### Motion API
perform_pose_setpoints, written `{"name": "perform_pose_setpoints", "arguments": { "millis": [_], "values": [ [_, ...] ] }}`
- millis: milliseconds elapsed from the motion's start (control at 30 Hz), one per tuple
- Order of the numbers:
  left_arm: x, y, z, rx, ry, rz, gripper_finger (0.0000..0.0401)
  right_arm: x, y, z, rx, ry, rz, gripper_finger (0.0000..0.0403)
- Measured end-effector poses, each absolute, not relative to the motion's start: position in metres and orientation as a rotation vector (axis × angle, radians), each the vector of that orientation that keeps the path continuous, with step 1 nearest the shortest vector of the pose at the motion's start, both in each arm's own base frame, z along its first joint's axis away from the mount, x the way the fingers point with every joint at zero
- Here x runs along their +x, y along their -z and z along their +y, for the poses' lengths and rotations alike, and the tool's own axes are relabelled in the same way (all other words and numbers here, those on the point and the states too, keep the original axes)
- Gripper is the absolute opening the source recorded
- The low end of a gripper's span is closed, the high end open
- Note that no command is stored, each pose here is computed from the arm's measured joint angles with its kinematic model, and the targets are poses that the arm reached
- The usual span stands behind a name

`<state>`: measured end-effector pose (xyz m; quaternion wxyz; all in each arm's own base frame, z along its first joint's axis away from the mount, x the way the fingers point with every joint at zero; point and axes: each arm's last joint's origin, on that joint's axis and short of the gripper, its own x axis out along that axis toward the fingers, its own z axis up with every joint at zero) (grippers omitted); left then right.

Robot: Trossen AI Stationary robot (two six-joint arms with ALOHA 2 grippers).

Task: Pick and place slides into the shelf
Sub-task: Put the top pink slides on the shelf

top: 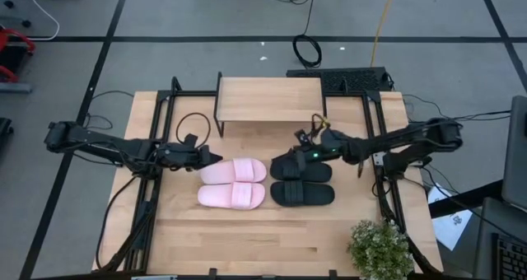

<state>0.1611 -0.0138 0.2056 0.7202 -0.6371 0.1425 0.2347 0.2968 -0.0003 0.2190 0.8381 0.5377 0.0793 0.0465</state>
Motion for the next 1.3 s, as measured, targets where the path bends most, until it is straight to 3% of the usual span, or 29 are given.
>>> {"name": "perform_pose_setpoints", "arguments": {
  "millis": [267, 767, 1300],
  "values": [
    [0.158, -0.206, -0.014, -1.389, -0.519, 0.331, 0.0209, 0.331, -0.203, -0.001, 1.253, -0.076, 0.198, 0.0109],
    [0.157, -0.203, -0.015, -1.360, -0.493, 0.408, 0.0209, 0.393, -0.197, -0.005, 1.109, 0.138, 0.429, 0.0109],
    [0.156, -0.202, -0.015, -1.307, -0.488, 0.430, 0.0209, 0.394, -0.164, -0.010, 1.141, 0.284, 0.574, 0.0109]
  ]
}}
